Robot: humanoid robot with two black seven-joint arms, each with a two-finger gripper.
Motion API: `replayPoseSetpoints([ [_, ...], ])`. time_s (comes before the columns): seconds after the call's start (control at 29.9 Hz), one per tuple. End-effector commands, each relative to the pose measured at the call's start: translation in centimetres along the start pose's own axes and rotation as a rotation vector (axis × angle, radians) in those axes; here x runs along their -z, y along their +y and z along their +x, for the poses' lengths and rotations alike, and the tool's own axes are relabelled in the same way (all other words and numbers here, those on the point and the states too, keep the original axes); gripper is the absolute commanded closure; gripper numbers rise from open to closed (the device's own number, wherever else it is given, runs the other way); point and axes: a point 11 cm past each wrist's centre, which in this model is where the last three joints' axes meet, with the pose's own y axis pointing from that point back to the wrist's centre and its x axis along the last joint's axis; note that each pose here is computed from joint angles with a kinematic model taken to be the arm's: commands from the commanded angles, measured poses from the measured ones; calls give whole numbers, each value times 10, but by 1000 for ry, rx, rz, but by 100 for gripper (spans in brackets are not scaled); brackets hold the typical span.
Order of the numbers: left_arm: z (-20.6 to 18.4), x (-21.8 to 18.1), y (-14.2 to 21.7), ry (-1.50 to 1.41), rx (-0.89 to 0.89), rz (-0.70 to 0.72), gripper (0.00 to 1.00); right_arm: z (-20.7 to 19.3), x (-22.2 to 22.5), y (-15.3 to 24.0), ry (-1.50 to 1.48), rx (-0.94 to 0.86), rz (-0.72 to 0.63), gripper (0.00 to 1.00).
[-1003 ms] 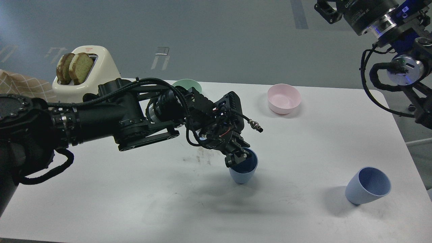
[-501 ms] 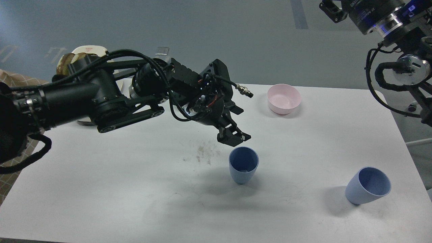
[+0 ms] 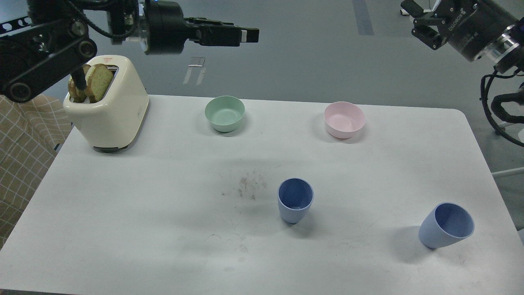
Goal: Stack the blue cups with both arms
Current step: 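Open the left gripper and raise it away from the cup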
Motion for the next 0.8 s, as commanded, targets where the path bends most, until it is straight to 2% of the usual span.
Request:
replayPoseSetpoints([
  [0.0, 7, 27, 14, 267, -182, -37, 2, 2, -2, 25, 104, 51, -81, 0],
  [0.27, 5, 45, 16, 478, -374, -85, 2, 10, -21, 98, 376, 169, -344, 0],
  [0.57, -24, 43, -13, 549, -339, -118, 2, 2, -11, 187, 561, 301, -566, 0],
  [0.77, -31, 33, -30, 570, -313, -157, 2, -8, -3, 229, 630, 383, -679, 0],
])
